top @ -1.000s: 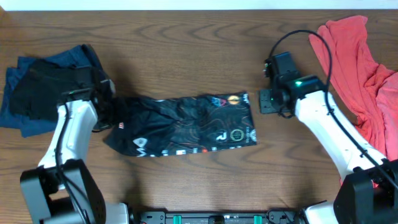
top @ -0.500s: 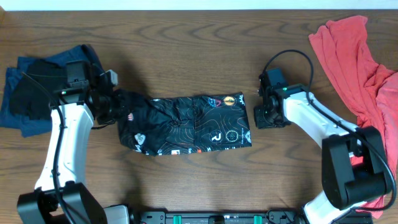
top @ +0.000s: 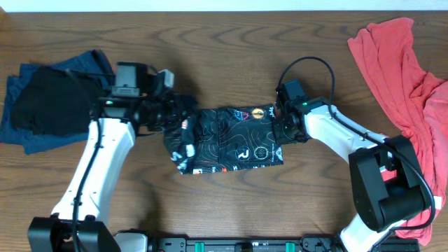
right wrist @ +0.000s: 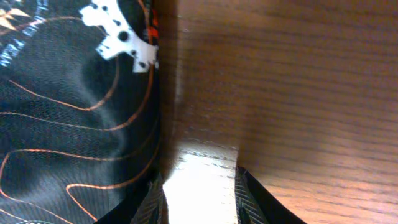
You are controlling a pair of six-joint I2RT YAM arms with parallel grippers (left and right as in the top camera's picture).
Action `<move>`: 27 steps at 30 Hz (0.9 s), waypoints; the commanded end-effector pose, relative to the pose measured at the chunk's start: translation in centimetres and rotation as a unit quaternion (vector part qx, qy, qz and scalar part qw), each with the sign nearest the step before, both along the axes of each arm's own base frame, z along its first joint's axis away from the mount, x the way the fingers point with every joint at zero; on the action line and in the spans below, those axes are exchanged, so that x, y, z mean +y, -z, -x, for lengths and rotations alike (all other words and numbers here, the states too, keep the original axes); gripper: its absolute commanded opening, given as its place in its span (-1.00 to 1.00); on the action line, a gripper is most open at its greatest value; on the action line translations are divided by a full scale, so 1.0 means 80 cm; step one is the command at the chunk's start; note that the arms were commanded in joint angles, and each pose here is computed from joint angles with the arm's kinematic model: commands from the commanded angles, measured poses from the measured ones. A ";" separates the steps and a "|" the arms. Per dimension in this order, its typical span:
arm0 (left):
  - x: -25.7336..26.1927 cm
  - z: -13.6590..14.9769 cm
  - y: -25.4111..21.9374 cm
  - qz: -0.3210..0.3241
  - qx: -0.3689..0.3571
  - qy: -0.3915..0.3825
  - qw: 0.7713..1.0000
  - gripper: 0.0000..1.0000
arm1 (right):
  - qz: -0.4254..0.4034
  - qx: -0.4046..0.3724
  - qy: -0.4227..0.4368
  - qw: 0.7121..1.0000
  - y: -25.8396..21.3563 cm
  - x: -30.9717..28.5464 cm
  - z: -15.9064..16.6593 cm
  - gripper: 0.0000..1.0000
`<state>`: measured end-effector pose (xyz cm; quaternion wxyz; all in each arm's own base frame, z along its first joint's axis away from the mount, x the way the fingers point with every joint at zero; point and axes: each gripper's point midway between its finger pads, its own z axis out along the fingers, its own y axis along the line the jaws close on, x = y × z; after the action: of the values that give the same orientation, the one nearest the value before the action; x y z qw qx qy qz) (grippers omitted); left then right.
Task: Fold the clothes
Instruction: 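Grasp the jersey's left end with the left gripper and fold it rightward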
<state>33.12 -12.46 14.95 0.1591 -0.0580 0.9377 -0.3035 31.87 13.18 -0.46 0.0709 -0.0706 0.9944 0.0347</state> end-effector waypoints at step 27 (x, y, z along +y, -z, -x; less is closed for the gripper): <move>-0.151 0.001 0.036 -0.020 -0.015 0.060 0.998 -0.88 | 0.006 0.055 -0.016 0.998 0.032 0.006 0.032 -0.27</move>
<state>32.31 -23.88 11.64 0.1463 0.0141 0.9443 -0.2944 31.83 13.35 -0.50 0.0697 -0.0747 0.9943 0.0304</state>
